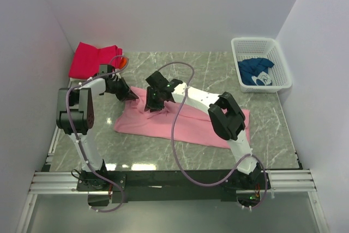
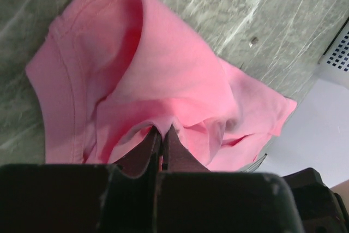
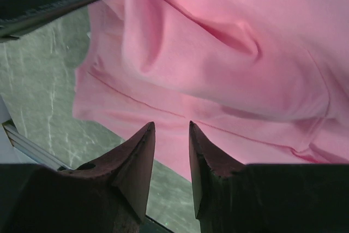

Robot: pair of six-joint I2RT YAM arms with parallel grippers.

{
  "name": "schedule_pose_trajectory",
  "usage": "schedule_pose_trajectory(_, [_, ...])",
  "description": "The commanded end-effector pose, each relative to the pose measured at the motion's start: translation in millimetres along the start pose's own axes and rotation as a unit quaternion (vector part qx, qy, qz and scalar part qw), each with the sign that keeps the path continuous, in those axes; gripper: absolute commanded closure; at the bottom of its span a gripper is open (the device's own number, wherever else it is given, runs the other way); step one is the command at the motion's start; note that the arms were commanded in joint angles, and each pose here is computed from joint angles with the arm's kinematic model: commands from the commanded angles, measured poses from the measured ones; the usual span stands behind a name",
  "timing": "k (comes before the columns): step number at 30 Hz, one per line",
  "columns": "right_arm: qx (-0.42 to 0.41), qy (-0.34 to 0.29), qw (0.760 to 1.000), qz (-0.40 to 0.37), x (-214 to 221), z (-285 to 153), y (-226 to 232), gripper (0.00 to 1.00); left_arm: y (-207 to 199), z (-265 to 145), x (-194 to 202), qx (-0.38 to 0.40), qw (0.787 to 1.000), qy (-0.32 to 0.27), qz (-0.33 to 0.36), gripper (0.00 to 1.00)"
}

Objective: Fold and stack the t-shirts
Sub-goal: Fold the tshirt

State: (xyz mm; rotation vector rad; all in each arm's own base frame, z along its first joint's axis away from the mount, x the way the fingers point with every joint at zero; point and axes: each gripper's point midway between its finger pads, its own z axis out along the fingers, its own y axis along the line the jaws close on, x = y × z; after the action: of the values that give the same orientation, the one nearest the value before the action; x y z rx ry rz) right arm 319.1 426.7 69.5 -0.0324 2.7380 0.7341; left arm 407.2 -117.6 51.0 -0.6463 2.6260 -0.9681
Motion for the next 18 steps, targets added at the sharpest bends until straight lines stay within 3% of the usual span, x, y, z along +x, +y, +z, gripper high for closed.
schedule_pose_trajectory(1, [0.002, -0.026, 1.0, 0.003, -18, 2, 11, 0.61, -17, -1, -13, 0.024, 1.0, -0.008, 0.009, 1.0])
schedule_pose_trajectory(18, [0.064, -0.006, 0.997, -0.052, 11, 22, -4, 0.59, -10, -8, -21, 0.012, 1.0, -0.011, 0.01, 1.0])
